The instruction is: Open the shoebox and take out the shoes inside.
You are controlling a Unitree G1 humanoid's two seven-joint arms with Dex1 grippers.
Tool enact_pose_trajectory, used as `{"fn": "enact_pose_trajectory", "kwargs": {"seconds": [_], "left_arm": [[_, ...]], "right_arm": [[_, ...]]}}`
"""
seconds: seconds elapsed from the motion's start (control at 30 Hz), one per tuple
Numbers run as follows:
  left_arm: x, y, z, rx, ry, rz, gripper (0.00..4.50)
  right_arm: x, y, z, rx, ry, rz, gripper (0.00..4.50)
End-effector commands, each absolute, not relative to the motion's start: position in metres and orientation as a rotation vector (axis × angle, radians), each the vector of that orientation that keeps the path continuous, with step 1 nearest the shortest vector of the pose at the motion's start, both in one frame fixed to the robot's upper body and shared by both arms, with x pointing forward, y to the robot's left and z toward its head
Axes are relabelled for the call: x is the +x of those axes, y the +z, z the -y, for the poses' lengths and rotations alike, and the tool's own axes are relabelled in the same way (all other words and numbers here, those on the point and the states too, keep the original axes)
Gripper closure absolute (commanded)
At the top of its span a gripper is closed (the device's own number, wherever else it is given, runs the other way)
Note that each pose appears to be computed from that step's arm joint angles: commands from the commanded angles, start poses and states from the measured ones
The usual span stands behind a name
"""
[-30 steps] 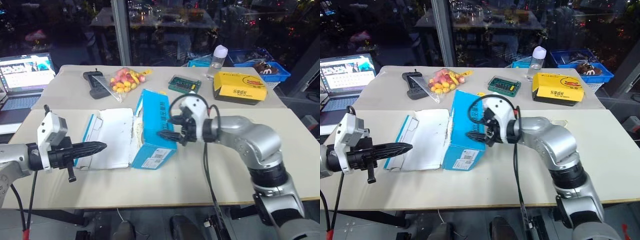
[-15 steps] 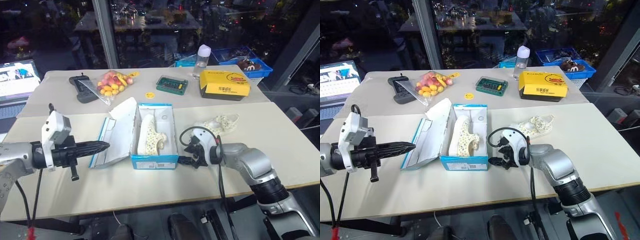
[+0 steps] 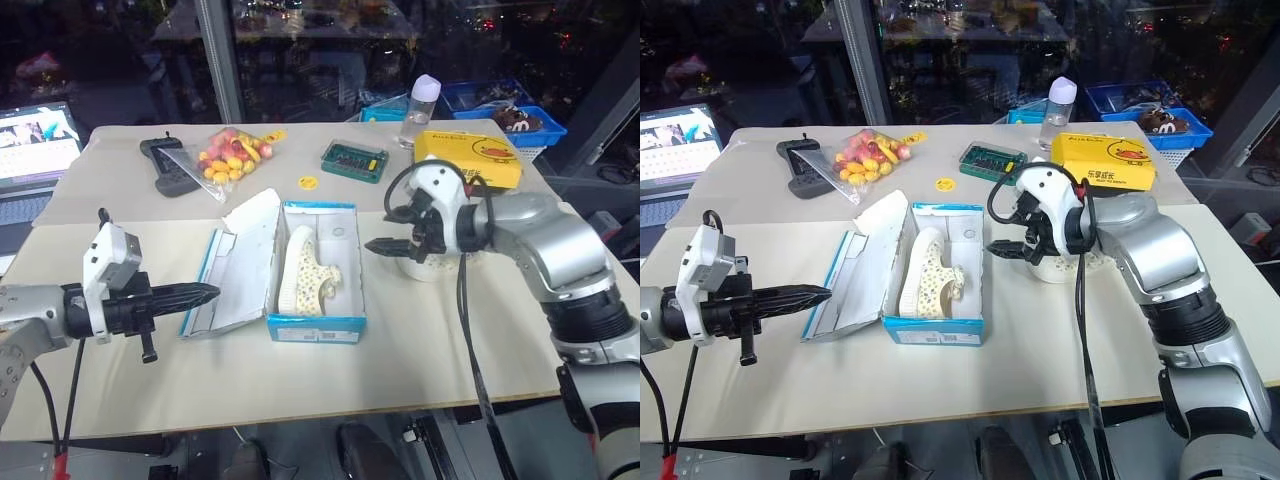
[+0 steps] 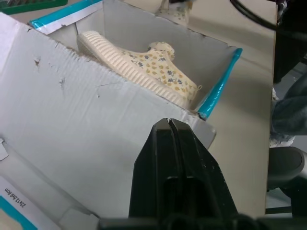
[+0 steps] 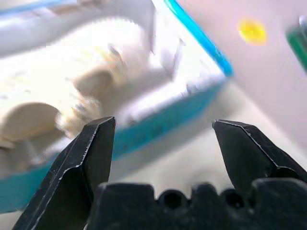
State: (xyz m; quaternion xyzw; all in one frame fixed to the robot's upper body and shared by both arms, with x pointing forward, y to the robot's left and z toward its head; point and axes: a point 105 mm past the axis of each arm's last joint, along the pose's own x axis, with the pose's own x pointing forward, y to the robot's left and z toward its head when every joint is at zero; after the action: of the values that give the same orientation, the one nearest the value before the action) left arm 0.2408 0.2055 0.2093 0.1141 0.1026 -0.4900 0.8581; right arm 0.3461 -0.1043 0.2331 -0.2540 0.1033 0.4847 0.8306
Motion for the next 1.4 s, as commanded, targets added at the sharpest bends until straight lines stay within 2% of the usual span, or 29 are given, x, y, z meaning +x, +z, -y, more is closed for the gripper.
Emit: {"fn": "enact_pose_trajectory", "kwargs": {"seconds": [0.03, 0.2, 0.33, 0.57, 0.7, 0.97, 1.1, 1.33, 1.4], "left_arm": [[0.239, 0.217, -0.208, 0.271, -1.027, -0.194, 4.50], [0.240, 0.218, -0.205, 0.273, -1.033, -0.186, 4.50], [0.238, 0.219, -0.203, 0.275, -1.041, -0.187, 4.50], [0.233, 0.223, -0.194, 0.275, -1.059, -0.170, 4.50], [0.232, 0.223, -0.190, 0.283, -1.059, -0.162, 4.50], [0.232, 0.225, -0.189, 0.279, -1.051, -0.157, 4.50], [0.233, 0.225, -0.189, 0.278, -1.051, -0.158, 4.50], [0.234, 0.225, -0.189, 0.278, -1.053, -0.158, 4.50], [0.234, 0.225, -0.189, 0.279, -1.053, -0.159, 4.50]], "right_arm": [[0.327, 0.262, 0.069, -0.573, 1.184, -0.085, 0.62], [0.309, 0.257, 0.044, -0.634, 1.345, -0.078, 0.62], [0.313, 0.233, 0.043, -0.779, 1.370, -0.160, 0.62], [0.335, 0.198, 0.063, -1.006, 1.298, -0.267, 0.62], [0.347, 0.194, 0.063, -1.063, 1.258, -0.270, 0.62], [0.343, 0.196, 0.047, -0.989, 1.284, -0.234, 0.62], [0.346, 0.201, 0.046, -0.957, 1.258, -0.222, 1.59], [0.351, 0.206, 0.047, -0.911, 1.211, -0.218, 4.03], [0.351, 0.207, 0.046, -0.899, 1.204, -0.212, 4.03]]}}
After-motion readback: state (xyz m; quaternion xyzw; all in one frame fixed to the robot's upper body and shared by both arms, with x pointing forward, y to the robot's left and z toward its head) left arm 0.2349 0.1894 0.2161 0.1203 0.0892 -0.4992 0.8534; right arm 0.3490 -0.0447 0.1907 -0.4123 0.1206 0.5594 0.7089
